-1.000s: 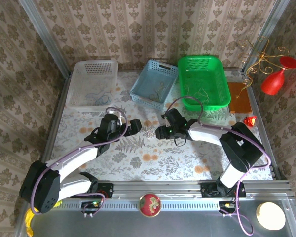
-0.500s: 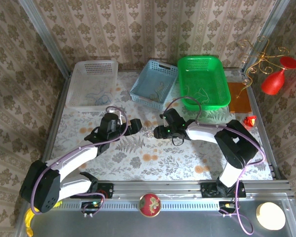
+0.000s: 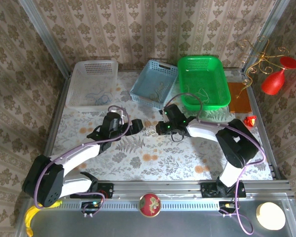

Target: Untangle the cables

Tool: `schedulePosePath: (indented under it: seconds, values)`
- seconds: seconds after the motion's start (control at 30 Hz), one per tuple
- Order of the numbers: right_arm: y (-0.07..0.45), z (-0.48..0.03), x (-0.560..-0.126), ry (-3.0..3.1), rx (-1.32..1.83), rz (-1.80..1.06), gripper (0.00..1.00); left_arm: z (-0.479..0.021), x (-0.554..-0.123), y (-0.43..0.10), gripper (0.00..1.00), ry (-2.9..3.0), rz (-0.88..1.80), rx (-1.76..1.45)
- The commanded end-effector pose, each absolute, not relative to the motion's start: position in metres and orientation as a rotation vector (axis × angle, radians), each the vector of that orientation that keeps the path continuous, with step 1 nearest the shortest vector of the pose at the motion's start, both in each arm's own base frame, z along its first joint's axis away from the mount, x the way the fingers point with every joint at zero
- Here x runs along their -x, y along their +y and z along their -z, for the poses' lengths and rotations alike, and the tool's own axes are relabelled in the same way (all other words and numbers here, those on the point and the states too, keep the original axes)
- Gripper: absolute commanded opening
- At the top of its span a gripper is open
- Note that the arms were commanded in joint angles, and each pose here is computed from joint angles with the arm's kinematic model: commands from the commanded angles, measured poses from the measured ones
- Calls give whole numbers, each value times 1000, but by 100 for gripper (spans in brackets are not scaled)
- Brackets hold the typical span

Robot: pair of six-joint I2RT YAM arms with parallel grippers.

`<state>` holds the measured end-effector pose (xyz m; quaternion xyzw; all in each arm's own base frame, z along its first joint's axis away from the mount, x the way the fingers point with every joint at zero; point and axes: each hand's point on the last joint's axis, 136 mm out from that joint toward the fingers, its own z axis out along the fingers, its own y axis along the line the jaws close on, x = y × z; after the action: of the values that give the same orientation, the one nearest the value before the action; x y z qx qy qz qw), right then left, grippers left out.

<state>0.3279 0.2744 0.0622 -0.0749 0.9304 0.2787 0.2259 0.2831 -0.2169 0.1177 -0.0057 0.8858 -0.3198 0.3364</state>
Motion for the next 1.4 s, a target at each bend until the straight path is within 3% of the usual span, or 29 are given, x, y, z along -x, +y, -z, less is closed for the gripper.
schedulePosePath:
  seconds: [0.0, 0.2, 0.37, 0.47, 0.73, 1.1, 1.37]
  values:
    - [269, -99, -333, 2490, 164, -864, 0, -127, -288, -224, 100, 2277, 869, -2]
    - [263, -107, -336, 2469, 121, -910, 0, -115, -289, -227, 100, 2301, 866, -6]
    - [272, -92, -332, 2509, 57, -971, 37, -110, -291, -229, 100, 2317, 863, -5]
    - [276, -83, -329, 2533, 11, -981, 44, -104, -291, -228, 100, 2335, 841, -15]
    - [265, -71, -331, 2560, -60, -898, 46, -79, -301, -228, 100, 2485, 608, -162]
    - [259, -70, -337, 2561, -93, -883, 45, -43, -290, -243, 80, 2613, 331, -394]
    - [267, -64, -338, 2582, -97, -925, 45, -23, -273, -240, 73, 2661, 257, -448]
